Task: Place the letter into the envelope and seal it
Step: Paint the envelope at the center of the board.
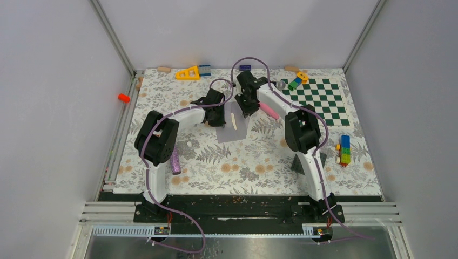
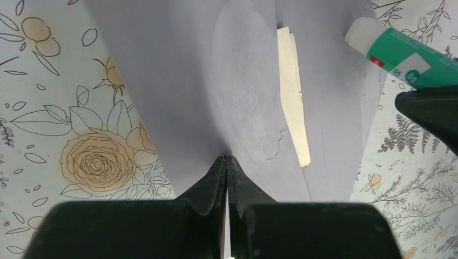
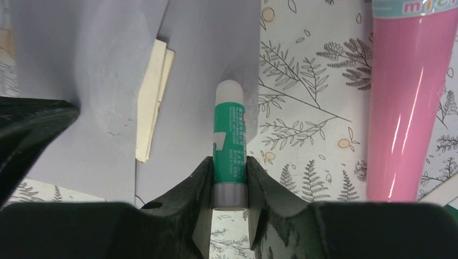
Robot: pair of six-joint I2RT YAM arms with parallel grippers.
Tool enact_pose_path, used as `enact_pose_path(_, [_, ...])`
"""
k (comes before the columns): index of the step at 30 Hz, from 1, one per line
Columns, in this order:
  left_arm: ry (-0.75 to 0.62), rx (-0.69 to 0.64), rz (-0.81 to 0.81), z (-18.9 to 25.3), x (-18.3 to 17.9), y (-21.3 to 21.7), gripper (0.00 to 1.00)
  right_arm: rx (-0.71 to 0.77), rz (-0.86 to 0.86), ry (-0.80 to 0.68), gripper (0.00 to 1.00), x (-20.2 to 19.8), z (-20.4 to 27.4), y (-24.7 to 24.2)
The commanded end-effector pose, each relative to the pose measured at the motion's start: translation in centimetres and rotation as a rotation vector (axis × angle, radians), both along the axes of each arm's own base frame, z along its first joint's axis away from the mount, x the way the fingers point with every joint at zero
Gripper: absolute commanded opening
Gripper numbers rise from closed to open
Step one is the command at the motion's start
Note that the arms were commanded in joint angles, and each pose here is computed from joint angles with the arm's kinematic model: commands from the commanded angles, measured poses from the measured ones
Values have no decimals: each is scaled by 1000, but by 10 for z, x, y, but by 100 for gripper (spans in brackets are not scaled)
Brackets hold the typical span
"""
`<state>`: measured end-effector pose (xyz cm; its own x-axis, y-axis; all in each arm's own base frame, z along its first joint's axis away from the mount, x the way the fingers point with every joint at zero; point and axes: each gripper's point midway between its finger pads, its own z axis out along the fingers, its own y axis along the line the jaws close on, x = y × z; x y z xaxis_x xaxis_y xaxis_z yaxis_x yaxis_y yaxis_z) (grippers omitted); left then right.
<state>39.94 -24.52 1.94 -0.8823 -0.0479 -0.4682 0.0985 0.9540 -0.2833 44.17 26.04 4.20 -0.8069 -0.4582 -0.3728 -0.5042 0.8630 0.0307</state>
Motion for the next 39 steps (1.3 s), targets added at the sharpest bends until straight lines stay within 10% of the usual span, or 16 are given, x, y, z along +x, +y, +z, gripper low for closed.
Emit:
enact_pose_path(1, [118,108,-2,-30,-30,18,0,-87,0,-2,0,-10,12,-26])
enact_pose_path(23, [110,132,13,-31,-28,22,0,17,53,-46,0,-26,63,-21])
enact_pose_path(39, [106,128,14,-30,-27,21,0,14,1,153,0,-43,14,-13])
